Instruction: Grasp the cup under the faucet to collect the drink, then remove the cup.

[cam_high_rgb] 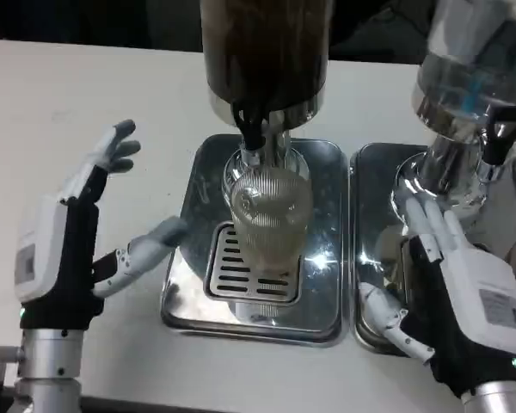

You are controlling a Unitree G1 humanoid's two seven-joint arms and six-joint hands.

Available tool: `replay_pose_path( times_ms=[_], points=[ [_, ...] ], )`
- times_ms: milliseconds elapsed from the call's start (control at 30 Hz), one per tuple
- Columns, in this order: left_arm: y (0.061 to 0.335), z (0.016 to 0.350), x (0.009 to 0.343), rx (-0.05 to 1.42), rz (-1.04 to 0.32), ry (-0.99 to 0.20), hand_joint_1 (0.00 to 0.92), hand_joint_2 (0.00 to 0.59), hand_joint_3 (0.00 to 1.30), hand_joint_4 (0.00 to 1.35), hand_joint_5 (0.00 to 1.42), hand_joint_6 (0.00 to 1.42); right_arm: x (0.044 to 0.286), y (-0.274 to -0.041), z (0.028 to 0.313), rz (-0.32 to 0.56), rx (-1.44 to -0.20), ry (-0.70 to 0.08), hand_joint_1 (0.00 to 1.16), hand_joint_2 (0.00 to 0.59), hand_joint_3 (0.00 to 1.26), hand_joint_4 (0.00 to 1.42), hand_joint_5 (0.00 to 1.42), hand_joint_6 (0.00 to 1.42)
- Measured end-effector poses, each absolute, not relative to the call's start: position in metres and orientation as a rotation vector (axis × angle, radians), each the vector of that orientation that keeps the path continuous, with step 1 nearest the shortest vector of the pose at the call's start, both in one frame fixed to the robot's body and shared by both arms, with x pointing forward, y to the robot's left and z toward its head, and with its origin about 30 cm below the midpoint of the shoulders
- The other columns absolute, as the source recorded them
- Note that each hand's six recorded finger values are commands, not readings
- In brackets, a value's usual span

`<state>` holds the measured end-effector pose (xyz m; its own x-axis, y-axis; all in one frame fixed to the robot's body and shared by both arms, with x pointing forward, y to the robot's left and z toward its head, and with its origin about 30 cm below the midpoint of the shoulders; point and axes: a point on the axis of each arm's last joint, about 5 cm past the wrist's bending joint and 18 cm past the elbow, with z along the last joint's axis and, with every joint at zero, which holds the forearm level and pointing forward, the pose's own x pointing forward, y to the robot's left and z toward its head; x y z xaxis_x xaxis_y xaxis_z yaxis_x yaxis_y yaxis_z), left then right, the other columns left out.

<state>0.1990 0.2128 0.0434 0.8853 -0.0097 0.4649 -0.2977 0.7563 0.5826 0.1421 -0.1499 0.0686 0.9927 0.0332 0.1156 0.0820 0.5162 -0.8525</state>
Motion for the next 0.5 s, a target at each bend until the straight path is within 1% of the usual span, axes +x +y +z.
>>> replay_pose_path(
  times_ms=[133,300,500],
  points=[
    [0.216,0.05,0.193,0.688,0.148,-0.486,0.0,0.0,0.18,0.26,0.34,0.28,0.143,-0.149,0.069,-0.022,-1.009,-0.127,0.2,0.4,0.01,0.0,0.0,0.13],
    [0.214,0.054,0.194,0.69,0.109,-0.498,0.0,0.0,0.18,0.25,0.33,0.26,0.145,-0.147,0.066,-0.015,-0.988,-0.119,0.2,0.396,0.0,0.0,0.0,0.13],
    [0.209,0.062,0.198,0.689,0.113,-0.525,0.0,0.001,0.16,0.22,0.31,0.24,0.146,-0.15,0.064,-0.014,-0.987,-0.111,0.21,0.395,0.0,0.0,0.0,0.13]
  ],
)
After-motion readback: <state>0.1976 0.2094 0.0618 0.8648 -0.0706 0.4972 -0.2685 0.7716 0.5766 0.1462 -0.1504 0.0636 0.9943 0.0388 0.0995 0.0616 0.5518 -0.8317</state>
